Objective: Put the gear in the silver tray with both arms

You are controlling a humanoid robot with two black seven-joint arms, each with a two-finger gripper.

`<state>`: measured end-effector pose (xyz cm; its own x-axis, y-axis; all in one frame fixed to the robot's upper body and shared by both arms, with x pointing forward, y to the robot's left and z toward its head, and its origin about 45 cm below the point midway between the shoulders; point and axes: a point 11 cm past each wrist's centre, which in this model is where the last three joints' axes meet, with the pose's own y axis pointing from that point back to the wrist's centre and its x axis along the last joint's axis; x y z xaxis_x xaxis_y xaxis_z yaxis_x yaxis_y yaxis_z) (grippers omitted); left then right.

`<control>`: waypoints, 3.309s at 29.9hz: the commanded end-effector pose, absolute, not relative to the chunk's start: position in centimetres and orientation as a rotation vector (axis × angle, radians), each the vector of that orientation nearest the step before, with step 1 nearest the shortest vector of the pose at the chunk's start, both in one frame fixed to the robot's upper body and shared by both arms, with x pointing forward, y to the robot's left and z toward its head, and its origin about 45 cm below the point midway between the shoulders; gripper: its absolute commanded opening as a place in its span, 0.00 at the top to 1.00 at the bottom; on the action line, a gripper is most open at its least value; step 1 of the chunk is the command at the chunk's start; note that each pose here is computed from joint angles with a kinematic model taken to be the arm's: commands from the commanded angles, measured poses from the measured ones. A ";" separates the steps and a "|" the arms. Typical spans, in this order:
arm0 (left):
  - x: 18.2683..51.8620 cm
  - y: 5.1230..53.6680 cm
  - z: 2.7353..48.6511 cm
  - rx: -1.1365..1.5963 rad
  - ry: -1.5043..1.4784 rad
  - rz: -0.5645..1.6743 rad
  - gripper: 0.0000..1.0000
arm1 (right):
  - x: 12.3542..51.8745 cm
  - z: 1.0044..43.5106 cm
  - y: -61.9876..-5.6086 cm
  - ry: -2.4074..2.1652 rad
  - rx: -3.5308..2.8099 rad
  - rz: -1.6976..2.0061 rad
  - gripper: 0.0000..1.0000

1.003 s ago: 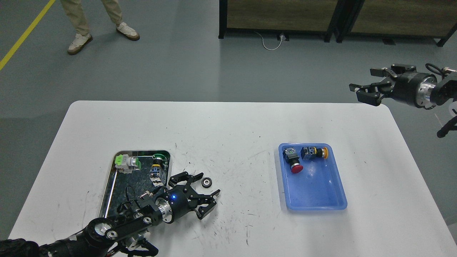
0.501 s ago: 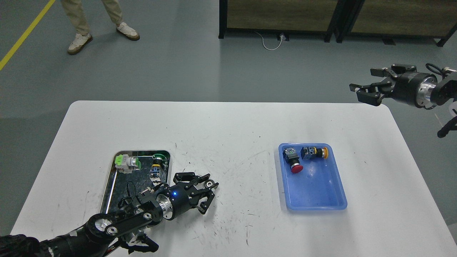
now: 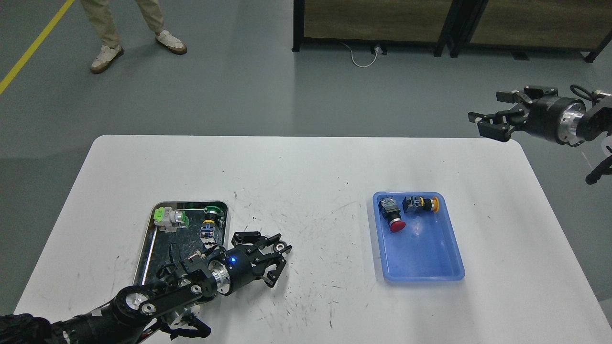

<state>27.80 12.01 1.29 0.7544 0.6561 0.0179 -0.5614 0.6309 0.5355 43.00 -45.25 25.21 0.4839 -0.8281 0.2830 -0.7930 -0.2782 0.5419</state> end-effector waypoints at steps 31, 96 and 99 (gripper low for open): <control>26.1 33.7 7.0 0.654 0.213 0.926 0.78 | 43.9 23.9 -42.9 -1.320 2.148 -0.097 0.16; 50.4 36.1 35.4 0.239 -0.010 1.423 0.03 | 50.0 33.1 -46.0 -2.102 2.063 -0.018 0.07; 51.6 35.1 37.4 0.216 -0.026 1.432 0.03 | 50.8 34.4 -45.3 -2.124 2.060 0.006 0.07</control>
